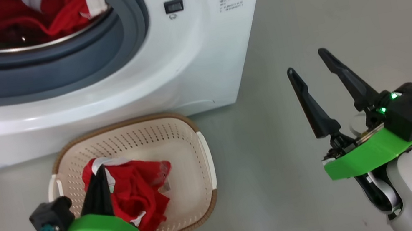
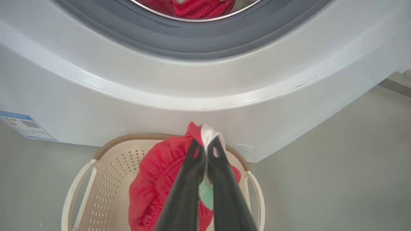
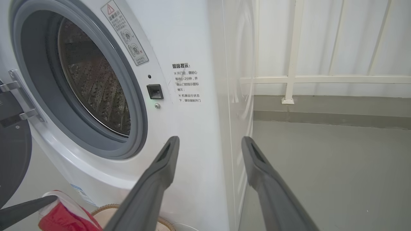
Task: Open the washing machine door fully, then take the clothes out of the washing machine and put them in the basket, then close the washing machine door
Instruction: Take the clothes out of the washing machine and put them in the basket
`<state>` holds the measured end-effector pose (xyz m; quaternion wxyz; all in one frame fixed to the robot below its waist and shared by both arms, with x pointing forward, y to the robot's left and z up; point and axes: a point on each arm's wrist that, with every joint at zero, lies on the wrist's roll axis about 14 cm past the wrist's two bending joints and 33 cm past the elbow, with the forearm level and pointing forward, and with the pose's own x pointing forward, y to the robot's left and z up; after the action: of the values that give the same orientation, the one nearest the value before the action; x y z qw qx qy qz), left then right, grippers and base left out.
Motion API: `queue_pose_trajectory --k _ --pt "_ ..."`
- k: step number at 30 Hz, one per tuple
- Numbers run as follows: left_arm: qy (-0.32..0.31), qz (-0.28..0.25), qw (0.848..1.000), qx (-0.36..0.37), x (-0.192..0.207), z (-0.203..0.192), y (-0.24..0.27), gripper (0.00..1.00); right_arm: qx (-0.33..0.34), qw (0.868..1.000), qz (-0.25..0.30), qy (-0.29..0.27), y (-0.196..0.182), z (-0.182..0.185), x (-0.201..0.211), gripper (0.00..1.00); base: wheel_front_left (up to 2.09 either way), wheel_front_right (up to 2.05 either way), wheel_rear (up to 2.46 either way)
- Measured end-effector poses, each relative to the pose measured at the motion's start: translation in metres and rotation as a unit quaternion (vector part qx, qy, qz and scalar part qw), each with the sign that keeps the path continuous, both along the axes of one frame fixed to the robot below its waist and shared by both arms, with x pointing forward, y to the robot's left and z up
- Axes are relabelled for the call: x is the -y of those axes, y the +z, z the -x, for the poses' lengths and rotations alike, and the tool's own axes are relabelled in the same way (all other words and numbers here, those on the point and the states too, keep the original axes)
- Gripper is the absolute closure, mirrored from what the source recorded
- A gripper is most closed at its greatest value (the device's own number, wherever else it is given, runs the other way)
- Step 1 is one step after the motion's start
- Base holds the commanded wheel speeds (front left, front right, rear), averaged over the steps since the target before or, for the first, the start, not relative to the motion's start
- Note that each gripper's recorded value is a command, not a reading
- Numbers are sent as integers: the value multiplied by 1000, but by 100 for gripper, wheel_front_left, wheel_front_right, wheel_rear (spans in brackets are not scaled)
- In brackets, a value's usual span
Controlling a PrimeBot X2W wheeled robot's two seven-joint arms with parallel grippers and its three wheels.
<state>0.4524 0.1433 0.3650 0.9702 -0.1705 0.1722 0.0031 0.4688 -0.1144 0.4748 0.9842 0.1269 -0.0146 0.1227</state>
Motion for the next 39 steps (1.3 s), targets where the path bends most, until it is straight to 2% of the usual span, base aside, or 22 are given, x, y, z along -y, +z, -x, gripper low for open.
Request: queue_pose_trajectory --k 10,21,29,30,31,39 --pt "-7 36 992 -122 12 -5 -78 100 -24 1000 1 -5 -26 -14 4 0 0 0 0" --pt "-11 45 988 -145 19 -28 -100 100 -37 999 4 -3 -45 -25 2 0 0 0 0" --pt "-6 46 986 -160 21 -26 -112 100 -36 999 8 -12 -46 -28 10 0 0 0 0" --pt "-5 44 986 -161 21 -26 -112 59 -37 999 8 -13 -47 -28 10 0 0 0 0" --pt "-5 44 986 -162 21 -26 -113 0 -38 999 9 -14 -48 -28 11 0 0 0 0" --pt "-20 33 986 -159 25 -26 -110 0 -38 999 9 -17 -44 -26 12 0 0 0 0"
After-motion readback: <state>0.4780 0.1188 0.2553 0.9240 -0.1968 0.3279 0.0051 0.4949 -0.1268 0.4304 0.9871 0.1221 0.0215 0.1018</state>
